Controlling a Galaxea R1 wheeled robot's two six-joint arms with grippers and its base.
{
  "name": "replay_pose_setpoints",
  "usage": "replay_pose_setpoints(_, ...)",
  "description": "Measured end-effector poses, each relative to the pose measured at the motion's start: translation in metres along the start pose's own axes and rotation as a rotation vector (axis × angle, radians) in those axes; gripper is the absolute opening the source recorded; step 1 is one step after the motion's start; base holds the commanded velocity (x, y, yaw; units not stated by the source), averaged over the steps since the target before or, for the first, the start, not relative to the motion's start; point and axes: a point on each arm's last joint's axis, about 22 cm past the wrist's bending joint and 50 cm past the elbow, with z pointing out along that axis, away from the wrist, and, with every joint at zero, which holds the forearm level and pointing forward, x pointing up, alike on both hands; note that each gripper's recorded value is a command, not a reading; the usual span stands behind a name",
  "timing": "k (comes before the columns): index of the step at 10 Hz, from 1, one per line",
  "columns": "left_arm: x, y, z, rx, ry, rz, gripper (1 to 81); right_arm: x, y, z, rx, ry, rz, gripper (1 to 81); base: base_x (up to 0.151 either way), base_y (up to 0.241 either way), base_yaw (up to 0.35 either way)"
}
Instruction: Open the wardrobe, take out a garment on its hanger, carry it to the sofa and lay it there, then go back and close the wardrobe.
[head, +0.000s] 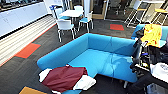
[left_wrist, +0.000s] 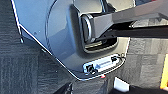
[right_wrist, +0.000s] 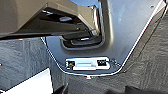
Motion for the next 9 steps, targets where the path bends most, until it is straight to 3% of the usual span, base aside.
replay_pose_setpoints(6, 0.072, -0.003, -0.01, 0.041, 0.163, 0.079, 81.1, 0.068, 0.001, 0.001, 0.002, 0.16, -0.081, 81.1, 0.0, 0.0, 0.0)
replay_pose_setpoints(8, 0.085, -0.01, -0.012, 0.098, 0.184, 0.101, 81.1, 0.08, 0.0, 0.001, 0.005, 0.199, -0.09, 81.1, 0.0, 0.0, 0.0)
replay_pose_setpoints(9, 0.087, -0.005, -0.009, 0.102, 0.178, 0.116, 81.1, 0.078, 0.0, 0.001, 0.005, 0.207, -0.074, 81.1, 0.0, 0.0, 0.0)
